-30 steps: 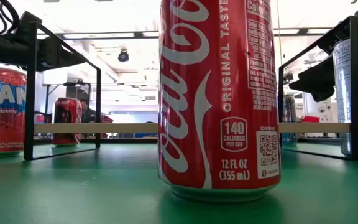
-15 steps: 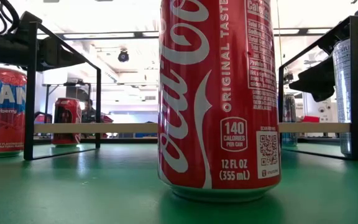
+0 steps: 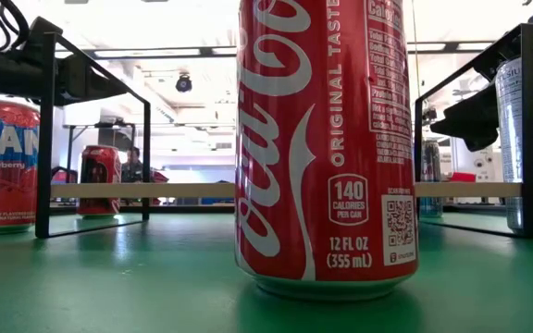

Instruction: Place canned beverage on shelf

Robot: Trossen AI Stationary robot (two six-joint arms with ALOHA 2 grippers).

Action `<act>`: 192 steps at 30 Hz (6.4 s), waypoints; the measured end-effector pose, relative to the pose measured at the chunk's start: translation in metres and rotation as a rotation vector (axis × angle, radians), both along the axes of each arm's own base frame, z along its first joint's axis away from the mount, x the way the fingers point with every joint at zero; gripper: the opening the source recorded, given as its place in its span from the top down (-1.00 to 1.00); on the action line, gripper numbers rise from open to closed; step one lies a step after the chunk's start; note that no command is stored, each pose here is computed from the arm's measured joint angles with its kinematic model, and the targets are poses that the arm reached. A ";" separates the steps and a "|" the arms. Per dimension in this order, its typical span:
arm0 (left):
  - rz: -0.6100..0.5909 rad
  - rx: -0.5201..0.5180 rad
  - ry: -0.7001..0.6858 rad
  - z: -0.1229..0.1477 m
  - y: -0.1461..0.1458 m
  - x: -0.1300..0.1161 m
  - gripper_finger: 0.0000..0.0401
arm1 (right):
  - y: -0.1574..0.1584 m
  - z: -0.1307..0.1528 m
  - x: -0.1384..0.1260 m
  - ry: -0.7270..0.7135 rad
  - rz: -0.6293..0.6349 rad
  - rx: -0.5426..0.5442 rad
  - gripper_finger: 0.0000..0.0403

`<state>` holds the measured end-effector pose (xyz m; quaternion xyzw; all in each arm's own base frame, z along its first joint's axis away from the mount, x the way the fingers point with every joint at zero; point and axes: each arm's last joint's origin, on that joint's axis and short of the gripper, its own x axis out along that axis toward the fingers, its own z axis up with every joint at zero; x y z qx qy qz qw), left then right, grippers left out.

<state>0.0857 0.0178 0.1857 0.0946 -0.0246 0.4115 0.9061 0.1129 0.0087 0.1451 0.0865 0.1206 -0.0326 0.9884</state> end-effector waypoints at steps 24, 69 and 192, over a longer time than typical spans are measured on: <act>0.000 0.000 0.001 0.000 0.000 0.000 -0.72 | 0.000 0.000 0.000 0.000 0.000 0.000 0.03; 0.000 0.000 0.000 0.000 0.000 0.000 -0.72 | 0.000 0.000 0.000 0.000 0.000 0.000 0.03; 1.152 -1.615 -0.414 0.111 0.082 0.080 -0.99 | 0.000 0.000 0.000 0.000 0.000 0.000 0.03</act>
